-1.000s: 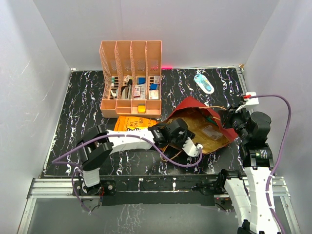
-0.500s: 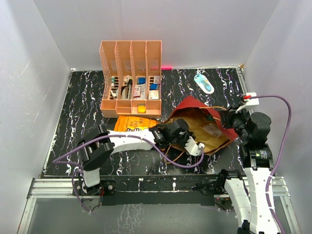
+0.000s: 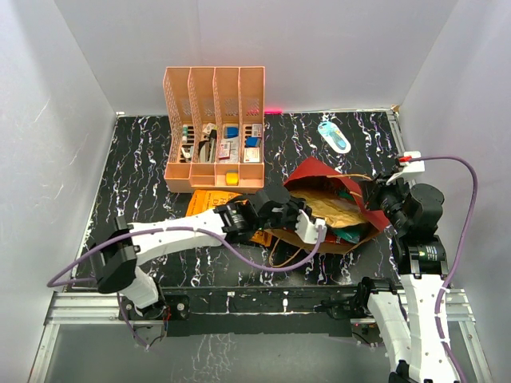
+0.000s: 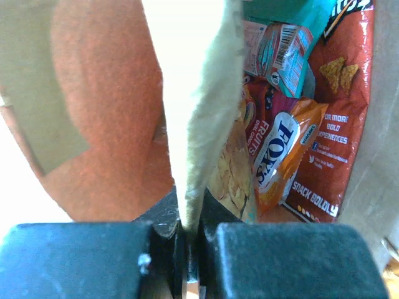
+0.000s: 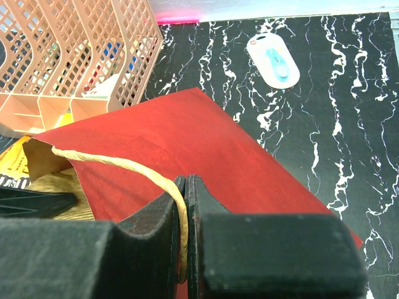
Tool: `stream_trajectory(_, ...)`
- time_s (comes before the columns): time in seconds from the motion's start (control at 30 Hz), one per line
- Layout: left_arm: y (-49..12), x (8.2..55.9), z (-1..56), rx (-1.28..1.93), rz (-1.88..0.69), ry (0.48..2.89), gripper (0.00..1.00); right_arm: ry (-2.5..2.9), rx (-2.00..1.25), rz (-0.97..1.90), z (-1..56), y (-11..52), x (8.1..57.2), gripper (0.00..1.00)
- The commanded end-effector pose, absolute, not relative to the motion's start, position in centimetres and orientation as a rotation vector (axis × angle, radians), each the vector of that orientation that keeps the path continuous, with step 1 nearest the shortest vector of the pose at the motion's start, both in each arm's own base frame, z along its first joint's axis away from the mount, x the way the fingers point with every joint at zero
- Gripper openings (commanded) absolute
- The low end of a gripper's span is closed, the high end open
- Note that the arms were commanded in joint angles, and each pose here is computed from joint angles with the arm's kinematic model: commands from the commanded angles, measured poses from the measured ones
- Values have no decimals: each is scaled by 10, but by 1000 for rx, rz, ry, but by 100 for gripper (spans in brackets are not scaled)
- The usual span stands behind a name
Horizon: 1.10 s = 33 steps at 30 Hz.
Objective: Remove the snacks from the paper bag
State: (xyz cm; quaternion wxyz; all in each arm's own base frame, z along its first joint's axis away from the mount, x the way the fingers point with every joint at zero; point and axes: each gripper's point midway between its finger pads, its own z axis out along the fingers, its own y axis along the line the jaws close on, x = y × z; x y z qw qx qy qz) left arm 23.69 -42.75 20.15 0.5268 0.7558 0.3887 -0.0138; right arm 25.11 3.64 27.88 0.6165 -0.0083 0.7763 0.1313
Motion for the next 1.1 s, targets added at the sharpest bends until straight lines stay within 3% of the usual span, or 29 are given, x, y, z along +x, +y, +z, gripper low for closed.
stream_trajectory(0.0, -416, 219, 262, 1727, -116, 880, 0, 1733, -24, 269, 291, 32, 255, 8)
stream_trajectory(0.37, -359, 185, 329, 1650, -175, 892, 0, 1734, -18, 266, 291, 31, 256, 8)
stream_trajectory(0.77, -245, 176, 398, 1389, -72, 1078, 0, 1736, -24, 271, 290, 33, 256, 8)
stream_trajectory(1.07, -161, 213, 382, 1326, 434, 1280, 0, 1733, -28, 273, 291, 34, 255, 8)
